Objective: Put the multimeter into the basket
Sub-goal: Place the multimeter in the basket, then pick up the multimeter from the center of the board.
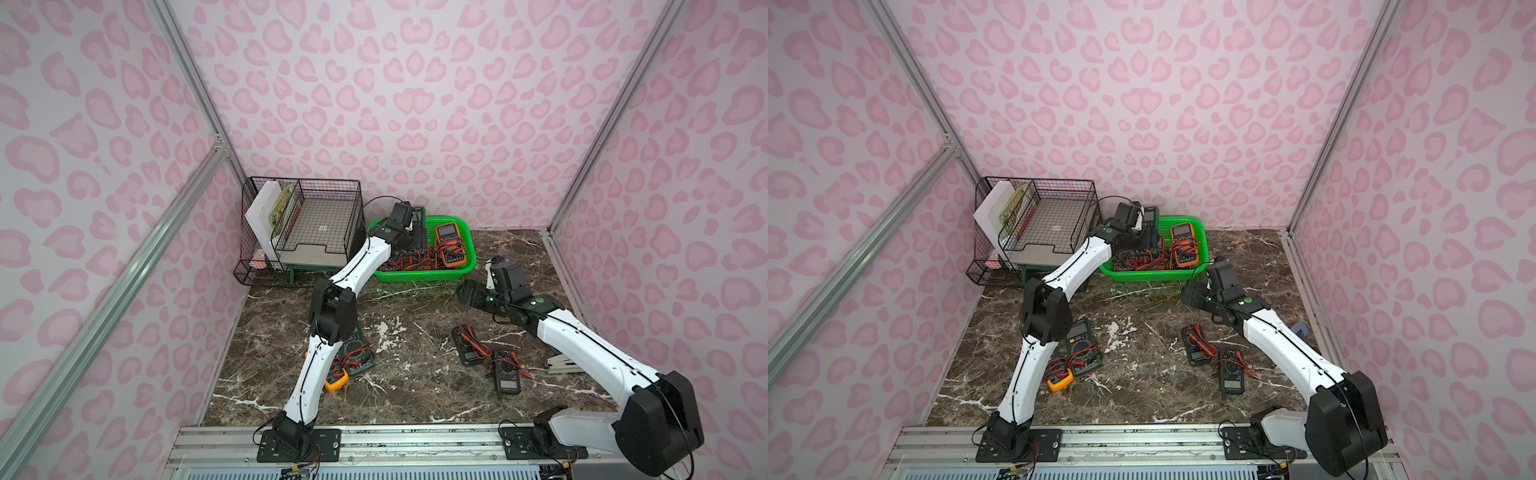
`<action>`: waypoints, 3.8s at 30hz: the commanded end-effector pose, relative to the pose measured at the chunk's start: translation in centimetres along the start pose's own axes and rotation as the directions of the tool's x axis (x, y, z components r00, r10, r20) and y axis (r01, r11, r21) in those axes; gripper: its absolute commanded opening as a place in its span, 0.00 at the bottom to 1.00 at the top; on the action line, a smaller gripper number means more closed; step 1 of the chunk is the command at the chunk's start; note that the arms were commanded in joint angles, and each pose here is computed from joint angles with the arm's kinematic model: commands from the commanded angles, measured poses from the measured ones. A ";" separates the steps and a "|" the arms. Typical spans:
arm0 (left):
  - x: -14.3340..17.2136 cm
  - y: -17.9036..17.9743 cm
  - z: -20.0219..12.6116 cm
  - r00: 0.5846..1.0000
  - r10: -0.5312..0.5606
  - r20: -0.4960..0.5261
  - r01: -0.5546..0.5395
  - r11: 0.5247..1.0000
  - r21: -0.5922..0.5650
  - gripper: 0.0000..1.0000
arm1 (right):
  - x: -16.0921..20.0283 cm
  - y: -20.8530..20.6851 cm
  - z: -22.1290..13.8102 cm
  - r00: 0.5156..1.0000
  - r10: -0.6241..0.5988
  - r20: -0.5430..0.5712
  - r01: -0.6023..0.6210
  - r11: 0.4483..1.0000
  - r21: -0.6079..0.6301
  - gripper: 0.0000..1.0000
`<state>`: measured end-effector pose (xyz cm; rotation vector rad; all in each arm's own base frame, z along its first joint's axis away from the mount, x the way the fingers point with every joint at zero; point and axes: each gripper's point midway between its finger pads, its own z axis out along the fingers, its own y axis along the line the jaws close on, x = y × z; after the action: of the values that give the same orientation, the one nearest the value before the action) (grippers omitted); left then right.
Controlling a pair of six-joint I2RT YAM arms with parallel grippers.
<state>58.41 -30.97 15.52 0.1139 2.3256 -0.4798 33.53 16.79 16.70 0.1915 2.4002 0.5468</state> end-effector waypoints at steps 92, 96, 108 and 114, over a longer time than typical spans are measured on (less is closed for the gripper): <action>4.1 0.2 -13.5 0.998 -0.005 -0.059 -0.002 0.994 -0.108 0.98 | 1.5 -1.4 -0.3 0.999 -0.036 0.012 0.037 0.998 -0.049 0.99; 5.6 1.4 -15.4 0.997 -0.022 -0.069 0.013 0.990 -0.140 0.98 | 2.0 -1.7 -0.1 0.999 -0.048 -0.001 0.048 0.998 -0.049 0.99; 12.5 5.9 -20.6 0.971 -0.151 -0.185 0.089 0.948 -0.306 0.99 | 3.9 -3.0 0.7 0.994 -0.091 -0.061 0.090 0.996 -0.012 0.99; 16.2 8.1 -22.1 0.945 -0.234 -0.229 0.128 0.908 -0.400 0.98 | 4.4 -2.7 0.5 0.992 -0.091 -0.082 0.088 0.996 -0.034 0.99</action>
<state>35.29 -17.48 16.70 -0.1540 2.6397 -0.1476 31.07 15.42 12.87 0.0772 2.4432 0.5450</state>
